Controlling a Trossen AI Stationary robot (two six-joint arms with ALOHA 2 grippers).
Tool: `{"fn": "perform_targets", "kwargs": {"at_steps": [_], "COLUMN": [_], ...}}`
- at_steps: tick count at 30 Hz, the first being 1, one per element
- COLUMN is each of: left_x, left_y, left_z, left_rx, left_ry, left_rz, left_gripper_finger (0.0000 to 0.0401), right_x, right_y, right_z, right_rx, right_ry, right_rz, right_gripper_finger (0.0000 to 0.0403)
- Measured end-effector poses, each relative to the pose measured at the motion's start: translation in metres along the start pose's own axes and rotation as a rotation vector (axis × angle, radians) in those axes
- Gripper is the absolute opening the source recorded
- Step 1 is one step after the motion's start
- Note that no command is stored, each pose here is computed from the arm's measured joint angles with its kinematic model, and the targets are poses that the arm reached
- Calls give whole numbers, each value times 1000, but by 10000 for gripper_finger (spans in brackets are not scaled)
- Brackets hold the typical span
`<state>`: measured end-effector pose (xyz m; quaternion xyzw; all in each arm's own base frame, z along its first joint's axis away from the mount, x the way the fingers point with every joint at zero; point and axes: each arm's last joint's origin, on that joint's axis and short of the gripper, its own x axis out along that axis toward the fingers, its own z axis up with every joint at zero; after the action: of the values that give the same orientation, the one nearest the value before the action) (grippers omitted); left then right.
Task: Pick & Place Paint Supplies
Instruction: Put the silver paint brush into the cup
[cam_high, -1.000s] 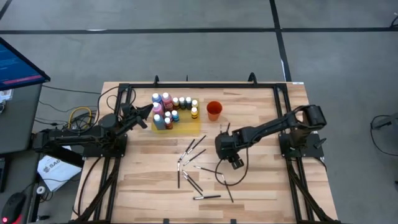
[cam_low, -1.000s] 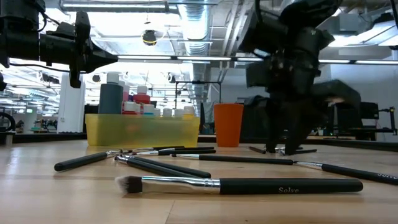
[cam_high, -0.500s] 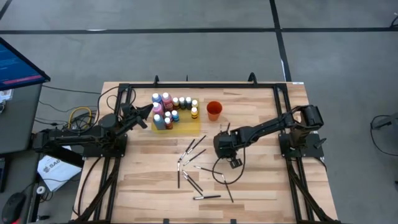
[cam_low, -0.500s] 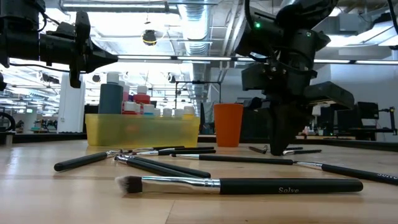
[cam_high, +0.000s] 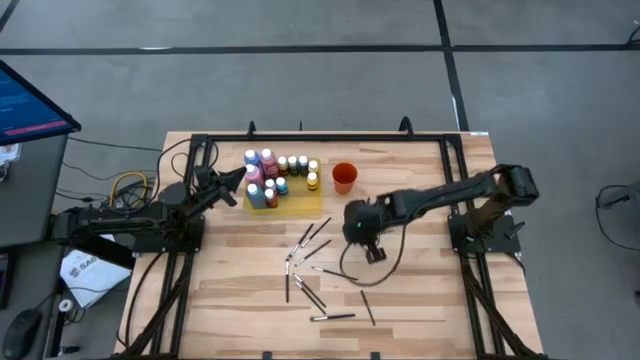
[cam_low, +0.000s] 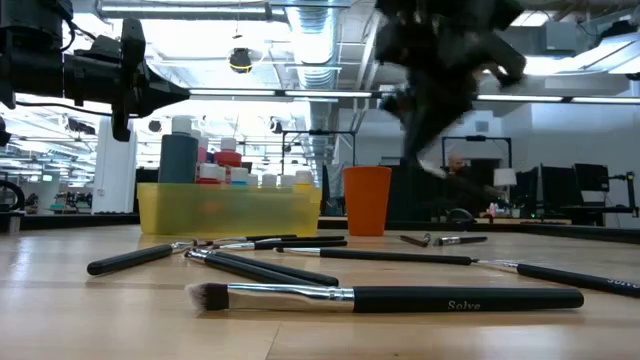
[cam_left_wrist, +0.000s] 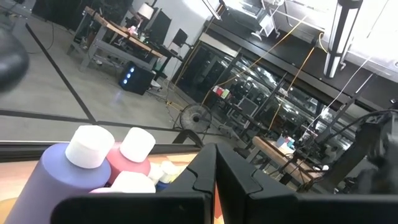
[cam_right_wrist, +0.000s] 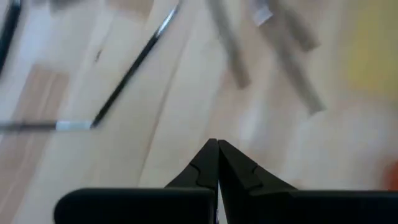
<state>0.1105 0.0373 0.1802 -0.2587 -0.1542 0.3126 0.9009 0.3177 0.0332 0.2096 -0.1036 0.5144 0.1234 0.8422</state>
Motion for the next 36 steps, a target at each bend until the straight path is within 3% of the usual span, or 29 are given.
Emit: {"fn": "perform_targets", "kwargs": {"at_steps": [4,11,16,22,36], "left_x": [0,1,1,1,1], "left_y": [0,0,0,0,0], "left_z": [0,-1,0,0,0], "left_rx": [2,2,1,0,-1], "left_ry": [3,3,2,0,-2], "left_rz": [1,2,1,0,-1], "left_gripper_finger": [1,1,1,1,1], "right_x": [-44,-119,-141,-123,-62], "right_y": [-23,-79,-115,-140,-163], "right_z": [8,11,0,-5,-6], "right_rx": [64,189,279,307,303], "right_ry": [-209,-651,-789,-780,-667], "right_rz": [-106,-403,-539,-527,-452], "right_gripper_finger": [0,0,0,0,0]}}
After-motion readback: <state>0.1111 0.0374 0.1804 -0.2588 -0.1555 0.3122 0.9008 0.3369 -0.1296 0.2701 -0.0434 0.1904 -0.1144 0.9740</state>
